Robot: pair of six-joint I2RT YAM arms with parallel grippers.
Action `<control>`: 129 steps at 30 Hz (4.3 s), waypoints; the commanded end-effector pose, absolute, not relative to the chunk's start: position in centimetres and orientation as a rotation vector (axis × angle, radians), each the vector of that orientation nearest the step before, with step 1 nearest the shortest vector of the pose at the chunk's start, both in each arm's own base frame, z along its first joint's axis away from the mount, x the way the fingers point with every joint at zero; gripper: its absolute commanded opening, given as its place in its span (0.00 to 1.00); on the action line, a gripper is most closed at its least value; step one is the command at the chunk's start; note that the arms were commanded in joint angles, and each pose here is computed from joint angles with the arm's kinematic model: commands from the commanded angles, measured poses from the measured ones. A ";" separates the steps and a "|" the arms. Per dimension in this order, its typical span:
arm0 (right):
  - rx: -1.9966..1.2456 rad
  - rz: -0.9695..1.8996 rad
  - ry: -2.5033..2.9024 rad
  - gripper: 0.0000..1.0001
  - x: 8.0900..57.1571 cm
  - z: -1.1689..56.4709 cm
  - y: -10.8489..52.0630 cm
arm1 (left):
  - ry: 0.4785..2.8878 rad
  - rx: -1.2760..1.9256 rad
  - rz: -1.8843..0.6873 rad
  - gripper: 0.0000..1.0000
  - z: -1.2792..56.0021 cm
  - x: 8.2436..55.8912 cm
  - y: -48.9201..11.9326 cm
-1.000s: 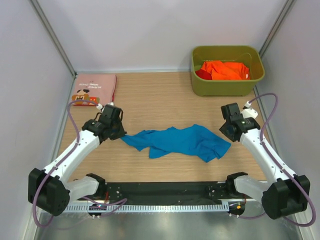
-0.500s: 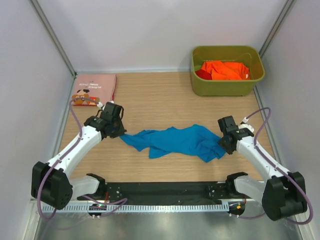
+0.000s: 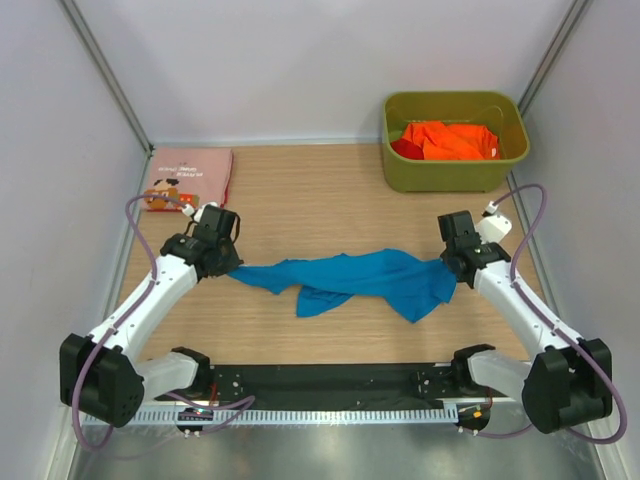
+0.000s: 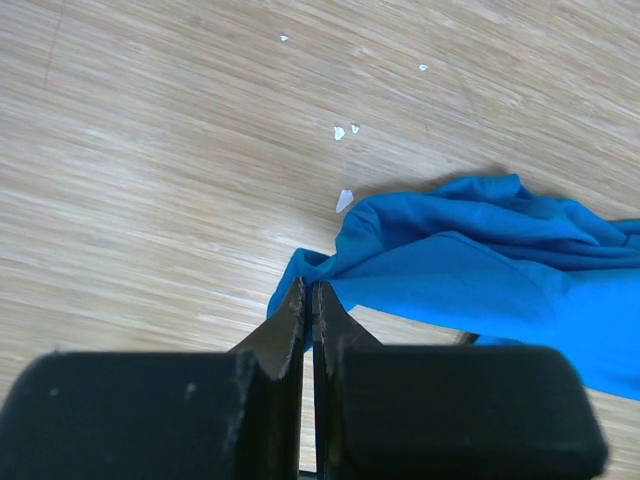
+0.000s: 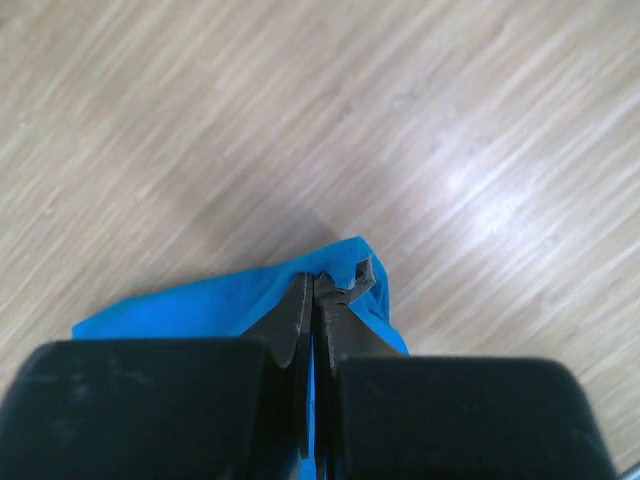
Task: Fold and stack the t-shirts
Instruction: Flatten the tshirt out
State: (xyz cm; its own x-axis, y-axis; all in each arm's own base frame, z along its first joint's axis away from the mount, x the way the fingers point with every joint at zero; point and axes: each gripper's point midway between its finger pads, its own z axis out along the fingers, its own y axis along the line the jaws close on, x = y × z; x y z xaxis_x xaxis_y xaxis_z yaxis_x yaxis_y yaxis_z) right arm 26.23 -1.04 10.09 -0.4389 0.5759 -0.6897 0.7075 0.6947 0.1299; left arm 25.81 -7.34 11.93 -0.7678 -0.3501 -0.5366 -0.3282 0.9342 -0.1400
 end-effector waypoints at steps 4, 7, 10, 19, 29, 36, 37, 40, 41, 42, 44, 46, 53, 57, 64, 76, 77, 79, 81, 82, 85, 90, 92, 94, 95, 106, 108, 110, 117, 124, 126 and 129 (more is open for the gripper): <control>0.830 -0.255 2.095 0.01 31.7 12.8 -1.1 | 2.487 -0.484 -0.040 0.00 12.5 26.4 -7.0; 0.782 -0.297 2.161 0.15 32.9 11.9 -1.0 | 2.505 -0.486 -0.099 0.00 12.0 26.6 -8.0; 0.860 -0.418 2.223 0.40 32.5 12.4 -2.1 | 2.511 -0.495 -0.132 0.00 11.9 27.0 -8.6; 1.251 -0.055 2.186 0.48 25.8 12.8 1.1 | 2.527 -0.500 -0.199 0.00 10.8 28.2 -10.1; 1.540 0.001 2.099 0.50 23.1 7.2 1.6 | 2.532 -0.470 -0.254 0.00 10.7 28.1 -10.8; 1.642 -0.058 2.072 0.51 22.5 4.1 1.3 | 2.524 -0.469 -0.267 0.00 10.8 28.2 -10.9; 1.648 -0.062 2.062 0.51 22.5 4.0 1.1 | 2.531 -0.467 -0.268 0.00 10.7 28.2 -11.0; 1.668 -0.044 2.032 0.50 22.8 3.3 1.2 | 2.531 -0.467 -0.268 0.00 10.7 28.2 -11.0; 1.672 -0.047 2.022 0.50 22.8 3.2 1.1 | 2.530 -0.469 -0.268 0.00 10.7 28.3 -11.0; 1.677 -0.042 2.006 0.50 23.0 3.0 1.0 | 2.530 -0.469 -0.268 0.00 10.7 28.3 -11.0; 1.682 -0.057 1.990 0.50 22.9 2.7 0.6 | 2.530 -0.467 -0.268 0.00 10.7 28.2 -11.0; 1.692 -0.064 1.980 0.49 22.8 2.2 0.5 | 2.529 -0.471 -0.270 0.00 10.6 28.2 -11.0; 1.669 -0.129 1.910 0.22 22.4 1.9 -1.1 | 2.531 -0.477 -0.263 0.00 10.6 28.1 -10.9; 1.610 -0.116 1.860 0.01 22.7 2.9 -1.9 | 2.534 -0.488 -0.308 0.00 10.7 28.1 -11.5; 1.427 -0.148 1.819 0.01 22.8 9.4 -3.6 | 2.501 -0.494 -0.277 0.00 13.0 30.1 -11.4; 1.279 -0.141 1.846 0.01 26.1 13.0 -3.2 | 2.582 -0.483 -0.555 0.00 12.3 39.5 -14.2; 1.269 -0.156 1.841 0.01 26.5 13.5 -3.4 | 2.620 -0.485 -0.522 0.00 10.7 40.2 -14.1; 1.264 -0.184 1.830 0.01 26.8 14.0 -3.8 | 2.619 -0.453 -0.479 0.04 10.9 41.8 -13.8; 1.257 -0.160 1.840 0.01 27.2 14.4 -3.4 | 2.650 -0.449 -0.402 0.35 10.7 41.7 -13.0; 1.250 -0.148 1.850 0.01 27.4 14.4 -3.2 | 2.644 -0.454 -0.350 0.46 10.9 41.4 -12.3; 1.245 -0.093 1.879 0.01 27.8 14.0 -2.3 | 2.588 -0.471 -0.199 0.60 11.5 38.8 -10.4; 1.239 -0.012 1.914 0.01 27.9 13.2 -1.1 | 2.532 -0.459 -0.382 0.63 11.8 33.3 -13.6; 1.236 0.009 1.923 0.01 27.8 13.0 -0.8 | 2.526 -0.461 -0.526 0.63 11.6 30.6 -16.4; 1.234 0.020 1.922 0.01 27.7 13.0 -0.7 | 2.506 -0.487 -0.612 0.63 11.6 29.2 -18.2; 1.233 0.025 1.923 0.01 27.7 12.9 -0.7 | 2.488 -0.565 -0.657 0.61 10.9 28.9 -18.6; 1.221 0.044 1.905 0.01 27.0 13.2 -0.7 | 2.349 -0.870 -0.689 0.60 10.1 30.6 -18.2; 1.224 0.051 1.910 0.01 27.0 13.0 -0.6 | 2.341 -0.883 -0.728 0.60 10.1 30.9 -18.7; 1.228 0.057 1.915 0.01 27.1 12.7 -0.5 | 2.350 -0.913 -0.724 0.58 9.5 30.8 -18.8; 1.224 0.063 1.927 0.01 27.2 12.6 -0.3 | 2.312 -1.052 -0.692 0.58 8.2 29.8 -17.5; 1.226 0.061 1.922 0.01 27.1 12.6 -0.4 | 2.234 -1.126 -0.756 0.57 7.8 30.0 -17.5; 1.225 0.065 1.925 0.01 27.1 12.5 -0.3 | 2.229 -1.129 -0.774 0.57 7.7 30.2 -17.7; 1.227 0.064 1.926 0.01 27.0 12.4 -0.3 | 2.231 -1.125 -0.779 0.56 7.7 30.4 -17.9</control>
State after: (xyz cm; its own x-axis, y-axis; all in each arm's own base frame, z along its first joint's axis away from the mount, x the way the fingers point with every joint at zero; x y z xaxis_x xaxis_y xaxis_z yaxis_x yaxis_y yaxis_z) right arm 26.59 -0.18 11.89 -0.2034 0.7702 -0.6045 0.7399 0.5253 0.4203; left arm 28.50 -17.41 5.86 -0.5636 -0.8067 -0.1776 -0.5748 0.5374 -0.6171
